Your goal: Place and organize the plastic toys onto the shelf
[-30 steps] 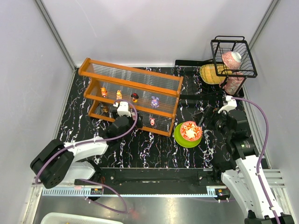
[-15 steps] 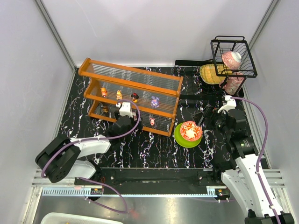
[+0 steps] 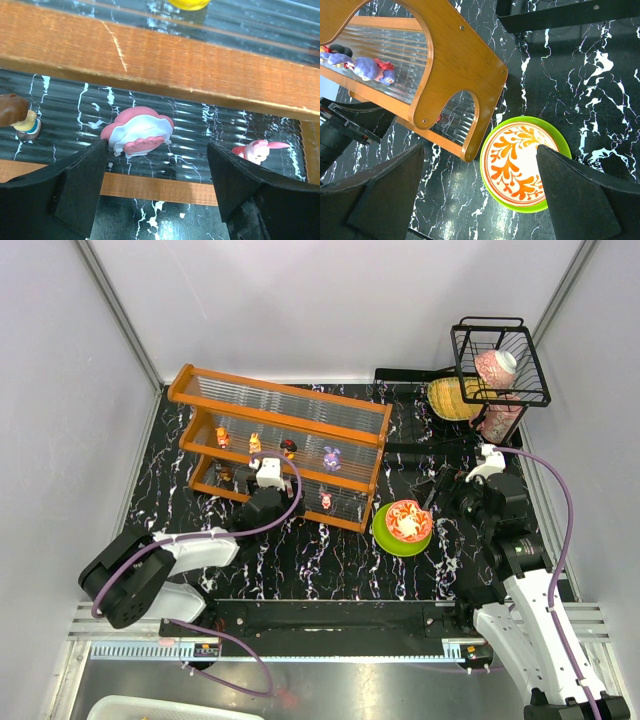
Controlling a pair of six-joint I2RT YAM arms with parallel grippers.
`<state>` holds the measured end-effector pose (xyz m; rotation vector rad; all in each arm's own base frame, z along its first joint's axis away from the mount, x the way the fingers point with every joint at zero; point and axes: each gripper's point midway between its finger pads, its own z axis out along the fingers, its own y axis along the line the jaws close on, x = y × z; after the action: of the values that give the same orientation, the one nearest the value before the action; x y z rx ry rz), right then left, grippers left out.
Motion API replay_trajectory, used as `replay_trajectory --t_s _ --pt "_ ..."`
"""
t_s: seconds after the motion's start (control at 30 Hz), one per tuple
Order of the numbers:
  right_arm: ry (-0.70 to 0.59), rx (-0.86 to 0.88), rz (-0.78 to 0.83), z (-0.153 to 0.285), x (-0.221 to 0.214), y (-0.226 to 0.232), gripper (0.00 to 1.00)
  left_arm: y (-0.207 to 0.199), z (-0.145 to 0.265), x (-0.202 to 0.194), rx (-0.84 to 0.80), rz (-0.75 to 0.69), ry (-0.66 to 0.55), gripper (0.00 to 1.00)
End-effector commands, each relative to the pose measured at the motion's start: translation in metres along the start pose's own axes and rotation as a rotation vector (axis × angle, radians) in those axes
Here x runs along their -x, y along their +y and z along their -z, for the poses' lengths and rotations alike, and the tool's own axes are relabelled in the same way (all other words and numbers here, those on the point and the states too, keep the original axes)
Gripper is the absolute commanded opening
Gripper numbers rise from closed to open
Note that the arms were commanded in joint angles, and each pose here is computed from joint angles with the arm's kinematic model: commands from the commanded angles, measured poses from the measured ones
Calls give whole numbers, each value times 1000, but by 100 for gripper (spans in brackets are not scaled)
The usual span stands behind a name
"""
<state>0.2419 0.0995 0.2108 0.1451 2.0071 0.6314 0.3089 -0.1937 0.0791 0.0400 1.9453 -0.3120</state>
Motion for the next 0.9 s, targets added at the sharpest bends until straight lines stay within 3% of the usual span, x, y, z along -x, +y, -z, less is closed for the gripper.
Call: replay_trajectory --t_s 0.0,0.87 --pt "-37 -3 12 1 10 1 99 -14 -6 27 -34 46 -80 81" --pt "-40 -18 8 1 11 -2 100 -11 -9 15 -26 47 -55 75"
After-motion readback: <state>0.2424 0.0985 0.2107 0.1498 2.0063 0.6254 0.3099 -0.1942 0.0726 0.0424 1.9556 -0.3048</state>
